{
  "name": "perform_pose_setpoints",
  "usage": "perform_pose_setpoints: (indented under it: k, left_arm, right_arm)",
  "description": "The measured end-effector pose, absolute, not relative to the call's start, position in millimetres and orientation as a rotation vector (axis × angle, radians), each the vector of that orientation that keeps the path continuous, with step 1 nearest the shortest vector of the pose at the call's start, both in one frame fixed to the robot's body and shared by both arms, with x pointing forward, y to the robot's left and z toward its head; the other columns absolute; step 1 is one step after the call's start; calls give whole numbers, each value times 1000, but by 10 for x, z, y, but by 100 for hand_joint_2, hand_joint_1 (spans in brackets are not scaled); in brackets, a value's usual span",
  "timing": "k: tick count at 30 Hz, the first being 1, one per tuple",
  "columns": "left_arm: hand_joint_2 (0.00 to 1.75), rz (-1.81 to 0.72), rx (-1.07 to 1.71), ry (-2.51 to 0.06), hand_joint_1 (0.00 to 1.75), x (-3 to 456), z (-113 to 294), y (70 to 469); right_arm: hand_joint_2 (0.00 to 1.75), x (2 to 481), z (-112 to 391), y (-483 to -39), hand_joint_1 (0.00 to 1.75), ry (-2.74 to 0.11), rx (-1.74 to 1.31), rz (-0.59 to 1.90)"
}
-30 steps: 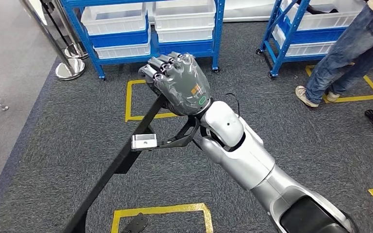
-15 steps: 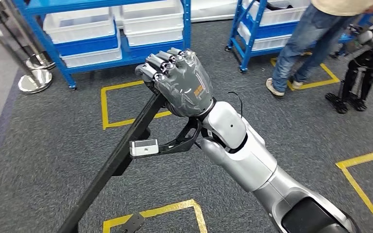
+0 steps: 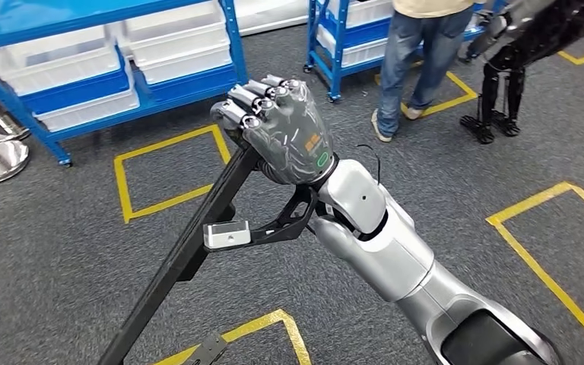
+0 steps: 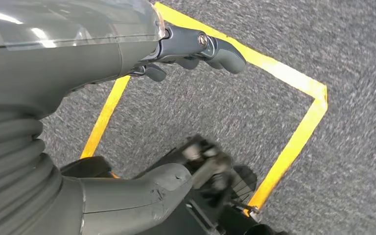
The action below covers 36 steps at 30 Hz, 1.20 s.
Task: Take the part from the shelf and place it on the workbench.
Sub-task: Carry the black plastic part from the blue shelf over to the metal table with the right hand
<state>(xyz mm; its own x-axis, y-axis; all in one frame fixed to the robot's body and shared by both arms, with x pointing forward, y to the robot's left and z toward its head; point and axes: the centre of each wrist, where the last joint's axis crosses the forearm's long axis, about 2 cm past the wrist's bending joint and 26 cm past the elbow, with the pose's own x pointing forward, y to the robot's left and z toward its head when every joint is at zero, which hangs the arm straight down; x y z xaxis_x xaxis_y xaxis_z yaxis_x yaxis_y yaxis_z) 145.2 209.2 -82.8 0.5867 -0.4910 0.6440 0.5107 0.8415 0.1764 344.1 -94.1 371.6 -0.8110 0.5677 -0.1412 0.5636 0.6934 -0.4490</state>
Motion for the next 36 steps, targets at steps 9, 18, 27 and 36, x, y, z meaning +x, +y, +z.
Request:
perform_pose_setpoints:
  k: [9,18,27,36]
  left_arm:
    - [175,-580,-6,-731,0,1411,-855,2185]
    - [175,-590,-29,-726,0,1372,-856,2112]
    - [175,-594,-27,-727,0,1402,-847,2113]
    - [175,-600,-29,-723,0,1382,-855,2124]
  right_arm:
    - [175,3370,3659,-913,175,-2900,-938,739]
    - [175,3360,3659,-911,175,-2900,-933,744]
    - [175,3332,3689,-908,175,-2916,-928,728]
    - [175,3326,3672,-902,175,-2909,-934,733]
